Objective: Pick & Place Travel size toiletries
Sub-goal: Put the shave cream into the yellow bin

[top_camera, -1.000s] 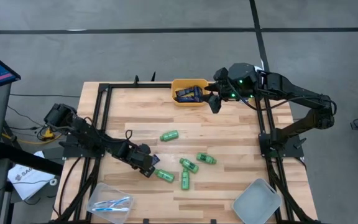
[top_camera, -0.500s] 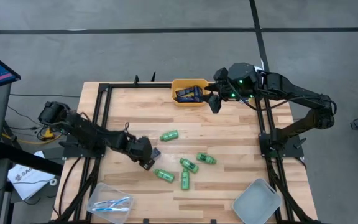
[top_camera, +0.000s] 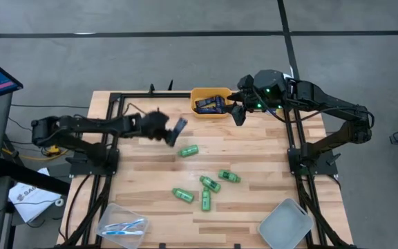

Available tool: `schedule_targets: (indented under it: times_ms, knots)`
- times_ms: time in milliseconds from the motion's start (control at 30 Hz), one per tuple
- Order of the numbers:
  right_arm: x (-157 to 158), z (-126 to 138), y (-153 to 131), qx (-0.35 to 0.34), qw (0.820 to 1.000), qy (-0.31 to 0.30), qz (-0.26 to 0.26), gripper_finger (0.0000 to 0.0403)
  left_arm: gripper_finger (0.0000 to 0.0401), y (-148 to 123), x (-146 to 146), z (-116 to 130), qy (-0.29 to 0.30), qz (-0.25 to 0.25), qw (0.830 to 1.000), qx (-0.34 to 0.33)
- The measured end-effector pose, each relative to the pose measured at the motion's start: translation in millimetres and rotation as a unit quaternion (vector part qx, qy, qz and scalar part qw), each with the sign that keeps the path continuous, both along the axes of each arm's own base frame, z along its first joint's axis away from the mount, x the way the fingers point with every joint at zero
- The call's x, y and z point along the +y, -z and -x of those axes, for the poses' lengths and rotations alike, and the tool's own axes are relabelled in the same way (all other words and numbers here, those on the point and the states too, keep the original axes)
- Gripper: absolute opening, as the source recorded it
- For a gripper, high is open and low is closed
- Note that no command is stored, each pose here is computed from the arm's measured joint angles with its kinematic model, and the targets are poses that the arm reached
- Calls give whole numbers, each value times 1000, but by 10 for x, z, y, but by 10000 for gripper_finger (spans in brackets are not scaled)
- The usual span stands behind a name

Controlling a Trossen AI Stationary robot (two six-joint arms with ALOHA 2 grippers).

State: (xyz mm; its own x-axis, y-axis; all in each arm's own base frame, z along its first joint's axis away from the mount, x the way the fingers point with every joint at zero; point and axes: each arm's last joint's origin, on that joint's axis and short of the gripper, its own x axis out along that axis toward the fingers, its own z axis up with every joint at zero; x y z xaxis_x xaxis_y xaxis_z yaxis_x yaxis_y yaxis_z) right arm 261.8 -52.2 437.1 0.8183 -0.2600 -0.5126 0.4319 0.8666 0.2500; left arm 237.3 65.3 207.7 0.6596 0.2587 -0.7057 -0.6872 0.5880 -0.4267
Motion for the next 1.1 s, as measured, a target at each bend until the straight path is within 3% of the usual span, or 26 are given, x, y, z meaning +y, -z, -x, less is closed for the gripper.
schedule_targets:
  times_ms: [233,533,733,1100]
  knots:
    - [0,0,0,0,1000,0,1,255,123,-322,503,-153,-10,-99,992,-79]
    - [0,1,1,1,1000,0,0,255,124,-556,1015,-585,13,-193,979,-59]
    - [0,1,1,1,1000,0,1,255,125,-448,1196,-825,35,-214,976,-31]
    - [-2,1,1,3,1000,-4,7,255,125,60,1343,-1035,56,-213,975,40]
